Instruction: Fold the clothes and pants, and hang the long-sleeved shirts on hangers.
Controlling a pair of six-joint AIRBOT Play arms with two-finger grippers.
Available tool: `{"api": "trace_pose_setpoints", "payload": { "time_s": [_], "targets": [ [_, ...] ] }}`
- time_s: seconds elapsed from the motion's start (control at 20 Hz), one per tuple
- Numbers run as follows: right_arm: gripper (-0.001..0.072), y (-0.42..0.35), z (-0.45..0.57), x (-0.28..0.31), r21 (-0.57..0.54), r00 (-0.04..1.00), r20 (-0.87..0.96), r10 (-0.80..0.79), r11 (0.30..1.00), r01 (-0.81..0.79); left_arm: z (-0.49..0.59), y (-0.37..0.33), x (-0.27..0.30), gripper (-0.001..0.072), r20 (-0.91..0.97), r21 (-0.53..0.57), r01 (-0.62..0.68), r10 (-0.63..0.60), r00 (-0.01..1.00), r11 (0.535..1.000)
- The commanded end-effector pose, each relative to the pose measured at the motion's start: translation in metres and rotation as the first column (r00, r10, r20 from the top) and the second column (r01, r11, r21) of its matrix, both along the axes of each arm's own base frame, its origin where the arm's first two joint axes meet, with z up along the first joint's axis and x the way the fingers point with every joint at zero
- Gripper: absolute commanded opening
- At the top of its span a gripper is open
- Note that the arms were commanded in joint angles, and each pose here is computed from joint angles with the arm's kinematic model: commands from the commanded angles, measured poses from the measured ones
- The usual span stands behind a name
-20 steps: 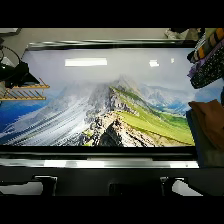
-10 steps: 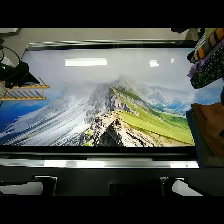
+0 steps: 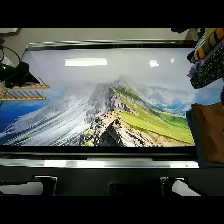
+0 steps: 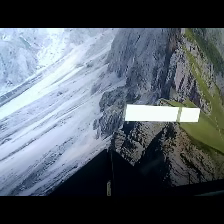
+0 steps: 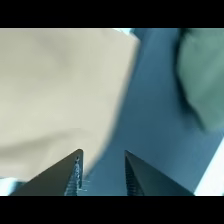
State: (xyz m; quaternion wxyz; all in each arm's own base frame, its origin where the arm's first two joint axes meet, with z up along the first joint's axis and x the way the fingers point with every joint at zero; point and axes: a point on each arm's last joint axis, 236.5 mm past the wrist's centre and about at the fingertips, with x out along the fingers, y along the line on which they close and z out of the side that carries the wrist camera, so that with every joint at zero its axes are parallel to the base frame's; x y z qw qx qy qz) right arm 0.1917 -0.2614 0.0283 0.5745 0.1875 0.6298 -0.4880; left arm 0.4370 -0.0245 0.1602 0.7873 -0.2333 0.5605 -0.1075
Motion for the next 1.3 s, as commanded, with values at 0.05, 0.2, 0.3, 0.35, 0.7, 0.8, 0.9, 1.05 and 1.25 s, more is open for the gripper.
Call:
{"api": "trace_pose_setpoints", "payload": {
  "time_s": [0.05,0.2,0.3,0.35,0.7,0.8,0.9,1.05,1.25],
  "targets": [
    [0.0181,0.053,0.059,0.143,0.065,0.794,0.559,0.24,0.942,-0.33,-0.009,-0.005,0.002,0.0013,-0.006,0.017,0.042,-0.042,0.999,0.999],
    [0.0122,0.134,0.099,0.202,0.029,0.591,0.699,0.403,0.81,-0.585,-0.024,-0.001,0.0,0.0013,-0.036,0.162,0.067,-0.062,0.997,0.985],
    [0.0108,0.195,0.095,0.206,0.074,0.546,0.69,0.475,0.704,-0.706,-0.029,-0.006,-0.002,0.0013,-0.043,0.26,0.117,-0.11,0.993,0.958],
    [0.0078,0.225,0.093,0.205,0.091,0.521,0.679,0.517,0.645,-0.759,-0.03,-0.016,-0.003,0.0013,-0.042,0.283,0.161,-0.155,0.987,0.945],
    [0.0028,0.332,0.082,0.182,0.126,0.37,0.606,0.704,0.374,-0.919,-0.03,-0.056,-0.008,0.0013,-0.034,0.302,0.274,-0.277,0.96,0.913],
    [0.0028,0.337,0.083,0.181,0.128,0.363,0.609,0.706,0.364,-0.923,-0.03,-0.053,-0.008,0.0014,-0.035,0.301,0.269,-0.271,0.962,0.915],
    [0.0027,0.334,0.082,0.181,0.124,0.365,0.6,0.712,0.367,-0.922,-0.031,-0.053,-0.008,0.0014,-0.039,0.3,0.27,-0.271,0.962,0.915],
    [0.0027,0.333,0.078,0.171,0.162,0.385,0.576,0.721,0.361,-0.918,-0.035,-0.054,-0.007,0.0015,-0.048,0.298,0.273,-0.271,0.961,0.915],
    [0.0027,0.333,0.079,0.172,0.155,0.382,0.579,0.72,0.362,-0.919,-0.046,-0.054,-0.004,0.0015,-0.071,0.293,0.28,-0.271,0.96,0.914]
  ]
}}
